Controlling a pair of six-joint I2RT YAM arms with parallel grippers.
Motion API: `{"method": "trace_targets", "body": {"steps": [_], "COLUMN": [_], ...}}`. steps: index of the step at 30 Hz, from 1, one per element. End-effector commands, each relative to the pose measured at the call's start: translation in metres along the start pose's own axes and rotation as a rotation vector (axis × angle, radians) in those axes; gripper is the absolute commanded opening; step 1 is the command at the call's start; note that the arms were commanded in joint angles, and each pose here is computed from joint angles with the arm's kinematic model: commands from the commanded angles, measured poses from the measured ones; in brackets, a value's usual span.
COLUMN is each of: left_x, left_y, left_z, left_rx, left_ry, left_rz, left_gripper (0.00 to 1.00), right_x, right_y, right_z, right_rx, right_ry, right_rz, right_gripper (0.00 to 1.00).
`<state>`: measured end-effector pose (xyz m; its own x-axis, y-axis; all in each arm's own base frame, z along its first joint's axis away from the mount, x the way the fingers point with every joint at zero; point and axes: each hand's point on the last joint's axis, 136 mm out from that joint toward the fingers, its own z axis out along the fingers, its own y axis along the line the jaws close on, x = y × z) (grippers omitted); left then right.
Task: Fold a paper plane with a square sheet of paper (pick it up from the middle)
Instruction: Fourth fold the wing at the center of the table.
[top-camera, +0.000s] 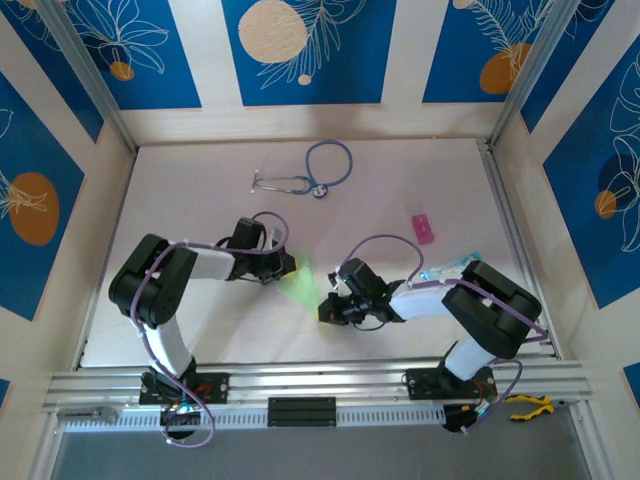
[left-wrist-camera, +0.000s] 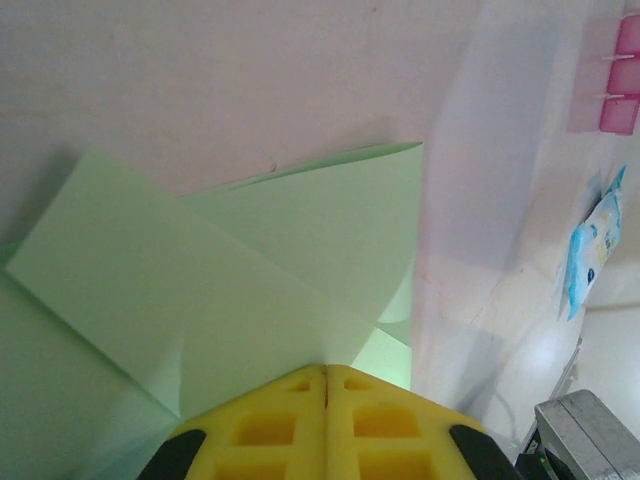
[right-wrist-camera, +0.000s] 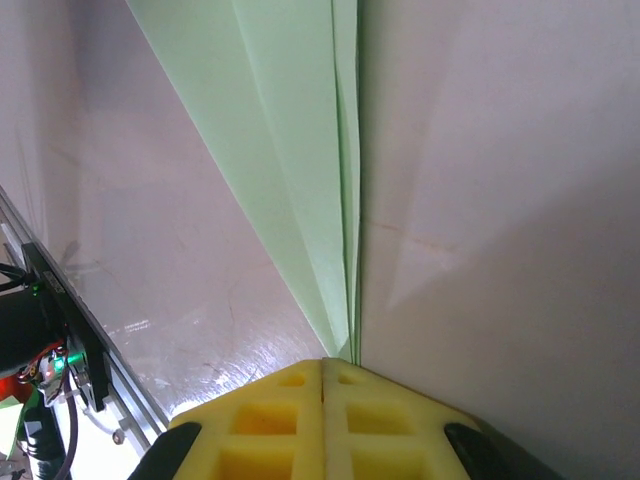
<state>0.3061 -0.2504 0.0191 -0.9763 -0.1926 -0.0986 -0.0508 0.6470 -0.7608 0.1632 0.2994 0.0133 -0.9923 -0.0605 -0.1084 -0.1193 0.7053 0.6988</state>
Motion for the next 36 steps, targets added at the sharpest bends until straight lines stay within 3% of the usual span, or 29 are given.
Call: {"method": "trace_targets", "body": {"steps": [1,7,11,18,28,36], "left_x": [0.012,0.017,0.018,0.018,0.015,0.013], "left_y": [0.04,0.041,0.041,0.04,0.04,0.038], "left_z": [-0.002,-0.011,-0.015,-0.016,-0.011,-0.011], "left_rx": [-0.125,-0.139,-0.148,-0.139,-0.124,-0.117], "left_ry": [-0.004,-0.019,-0.028,-0.036,-0.039,-0.048], "left_rz": [-0.093,-0.107,-0.121,-0.155,-0.185,-0.191], "left_gripper": [0.05,0.05,0.05,0.06,0.06,0.06], "right_x": [0.031,0.008,-0.007,-0.009,0.002,0.002], "right_y": [-0.024,-0.001,0.004,0.011,-0.012,-0.006], "right_z": [-0.003,-0.019,-0.024,-0.015,-0.016,-0.012], "right_rx": [0.092,0.064,0.052,0.059,0.141,0.07], "right_ry": [0.106,-0.002,-0.066,-0.022,-0.017,-0.019], "right_rz": [0.045,0.1,0.191,0.275,0.338,0.333], "right_gripper": [0.05,0.09,0.2,0.26,0.26,0.26]}}
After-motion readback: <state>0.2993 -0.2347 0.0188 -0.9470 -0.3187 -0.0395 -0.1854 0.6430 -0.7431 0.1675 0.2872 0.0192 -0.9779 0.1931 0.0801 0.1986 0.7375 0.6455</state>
